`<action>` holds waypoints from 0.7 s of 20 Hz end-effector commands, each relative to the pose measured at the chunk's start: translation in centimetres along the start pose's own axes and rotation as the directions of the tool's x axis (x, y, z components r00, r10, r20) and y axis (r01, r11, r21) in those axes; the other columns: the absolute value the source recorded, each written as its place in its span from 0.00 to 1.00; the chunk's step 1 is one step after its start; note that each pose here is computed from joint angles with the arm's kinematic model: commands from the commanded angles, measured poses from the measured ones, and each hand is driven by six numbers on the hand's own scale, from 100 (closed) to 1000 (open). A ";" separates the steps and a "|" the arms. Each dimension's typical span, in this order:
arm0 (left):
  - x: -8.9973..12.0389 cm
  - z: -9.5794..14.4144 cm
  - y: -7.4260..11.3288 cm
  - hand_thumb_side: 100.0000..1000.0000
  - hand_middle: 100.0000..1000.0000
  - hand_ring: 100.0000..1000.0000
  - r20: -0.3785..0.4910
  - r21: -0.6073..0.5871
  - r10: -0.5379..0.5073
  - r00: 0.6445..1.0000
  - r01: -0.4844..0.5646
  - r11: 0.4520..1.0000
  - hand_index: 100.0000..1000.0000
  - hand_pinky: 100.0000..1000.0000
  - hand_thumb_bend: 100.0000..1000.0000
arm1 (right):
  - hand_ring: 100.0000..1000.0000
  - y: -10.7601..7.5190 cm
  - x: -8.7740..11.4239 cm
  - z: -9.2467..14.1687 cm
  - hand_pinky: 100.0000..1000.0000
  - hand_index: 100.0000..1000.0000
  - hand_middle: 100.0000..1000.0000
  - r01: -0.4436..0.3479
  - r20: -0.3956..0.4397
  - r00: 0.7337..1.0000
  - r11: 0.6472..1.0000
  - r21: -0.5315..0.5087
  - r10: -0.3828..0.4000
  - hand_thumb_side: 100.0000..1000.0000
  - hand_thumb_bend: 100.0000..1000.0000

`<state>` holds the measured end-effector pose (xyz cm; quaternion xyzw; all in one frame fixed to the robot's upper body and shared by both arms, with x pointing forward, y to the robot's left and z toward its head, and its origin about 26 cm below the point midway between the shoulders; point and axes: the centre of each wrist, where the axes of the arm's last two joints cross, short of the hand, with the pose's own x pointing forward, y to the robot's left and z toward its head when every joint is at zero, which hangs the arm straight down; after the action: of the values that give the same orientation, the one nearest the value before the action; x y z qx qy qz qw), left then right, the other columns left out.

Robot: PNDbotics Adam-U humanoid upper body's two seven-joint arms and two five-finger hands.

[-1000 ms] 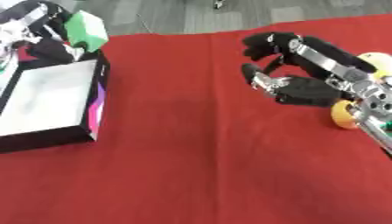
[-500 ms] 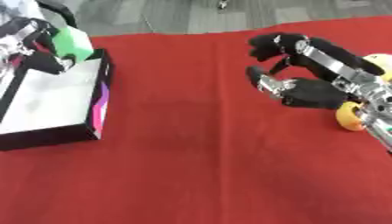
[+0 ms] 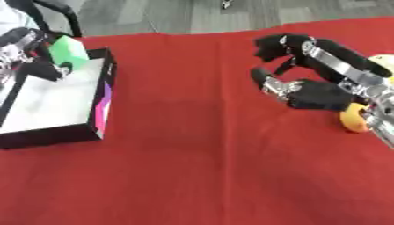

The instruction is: Pick up the objects with one hand, pass them to the other hand, and then place them into the box on the other side of the table.

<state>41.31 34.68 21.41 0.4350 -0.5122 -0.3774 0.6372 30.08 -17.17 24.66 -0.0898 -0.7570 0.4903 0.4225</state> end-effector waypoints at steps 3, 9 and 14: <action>-1.1 -0.1 1.6 0.05 0.66 0.80 -0.034 0.032 -0.026 0.999 0.027 0.999 0.73 0.80 0.17 | 0.82 -1.0 0.5 0.3 0.67 0.89 0.76 -0.028 0.014 1.000 0.999 -0.023 0.028 0.58 0.12; -1.5 -0.3 1.4 0.27 0.81 0.89 -0.040 0.011 -0.045 0.998 0.045 0.999 0.84 0.89 0.29 | 0.81 -1.0 0.5 0.3 0.67 0.89 0.76 -0.025 0.013 1.000 0.999 -0.023 0.026 0.58 0.12; -1.5 -0.3 1.5 0.28 0.82 0.90 -0.045 0.012 -0.055 0.997 0.056 0.998 0.85 0.90 0.35 | 0.81 -1.0 0.5 0.4 0.67 0.89 0.76 -0.024 0.015 1.000 0.999 -0.025 0.025 0.58 0.13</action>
<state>41.60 35.79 20.68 0.4434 -0.4866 -0.3895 0.6441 30.11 -17.27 24.75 -0.0909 -0.7584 0.4875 0.4230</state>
